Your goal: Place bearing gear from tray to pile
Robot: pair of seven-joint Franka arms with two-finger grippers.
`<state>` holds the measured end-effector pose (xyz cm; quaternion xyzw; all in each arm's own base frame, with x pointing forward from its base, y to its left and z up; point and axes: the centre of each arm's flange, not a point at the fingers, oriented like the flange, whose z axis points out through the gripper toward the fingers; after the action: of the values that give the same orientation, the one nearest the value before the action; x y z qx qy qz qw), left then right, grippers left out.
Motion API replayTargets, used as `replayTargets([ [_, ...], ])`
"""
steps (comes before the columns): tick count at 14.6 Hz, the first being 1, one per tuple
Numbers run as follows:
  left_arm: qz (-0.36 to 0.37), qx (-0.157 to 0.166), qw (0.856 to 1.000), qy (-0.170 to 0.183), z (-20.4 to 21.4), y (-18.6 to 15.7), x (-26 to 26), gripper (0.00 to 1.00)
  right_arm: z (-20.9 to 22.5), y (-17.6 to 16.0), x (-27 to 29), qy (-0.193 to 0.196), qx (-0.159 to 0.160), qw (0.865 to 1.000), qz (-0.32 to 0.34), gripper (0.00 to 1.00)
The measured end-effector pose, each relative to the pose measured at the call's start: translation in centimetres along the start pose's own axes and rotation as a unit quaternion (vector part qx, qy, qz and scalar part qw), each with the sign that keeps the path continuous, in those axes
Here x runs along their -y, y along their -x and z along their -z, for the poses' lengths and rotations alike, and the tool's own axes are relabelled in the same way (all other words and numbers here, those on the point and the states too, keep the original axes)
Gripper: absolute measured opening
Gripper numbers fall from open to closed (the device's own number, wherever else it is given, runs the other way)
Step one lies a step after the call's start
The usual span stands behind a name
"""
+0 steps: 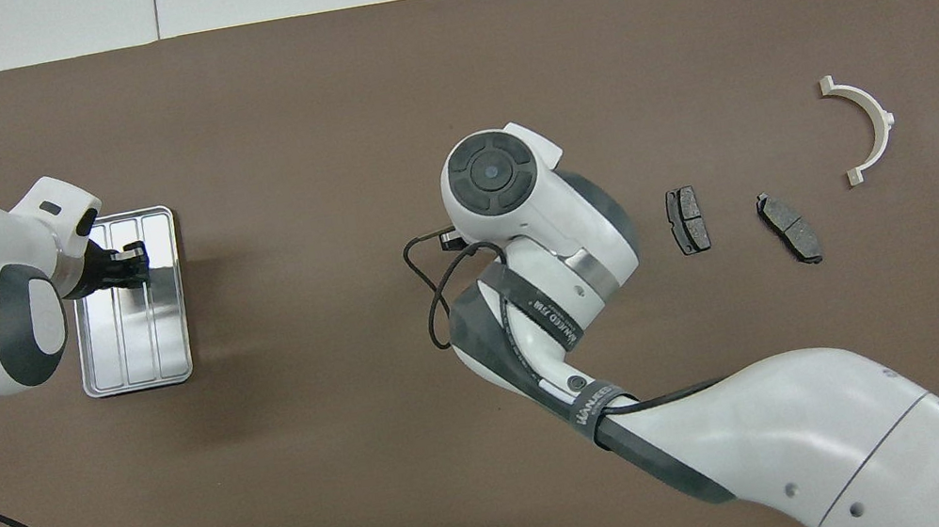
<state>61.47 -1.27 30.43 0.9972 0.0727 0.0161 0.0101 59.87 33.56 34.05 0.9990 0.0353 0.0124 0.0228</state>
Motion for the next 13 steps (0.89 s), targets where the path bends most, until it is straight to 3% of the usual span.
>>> replayTargets([
  [3, 0.043, 0.005, 0.999, 0.009, 2.0, -0.4, -3.8, 0.24, 4.7, -2.8, -9.2, 0.010, -0.003, 1.000, 0.016, 0.34],
  [5, 0.080, 0.005, 0.997, 0.012, 4.1, 0.0, -9.5, 0.24, 6.3, -4.3, -17.4, 0.016, 0.000, 0.999, 0.047, 0.34],
  [9, 0.140, 0.000, 0.990, 0.025, 6.6, 4.8, -24.1, 0.24, 4.1, -4.7, -34.5, 0.014, 0.015, 0.997, 0.080, 0.34],
  [13, 0.158, 0.010, 0.987, 0.021, 4.0, 12.0, -35.4, 0.24, -0.6, -3.4, -37.0, 0.009, 0.005, 0.996, 0.089, 0.34],
])
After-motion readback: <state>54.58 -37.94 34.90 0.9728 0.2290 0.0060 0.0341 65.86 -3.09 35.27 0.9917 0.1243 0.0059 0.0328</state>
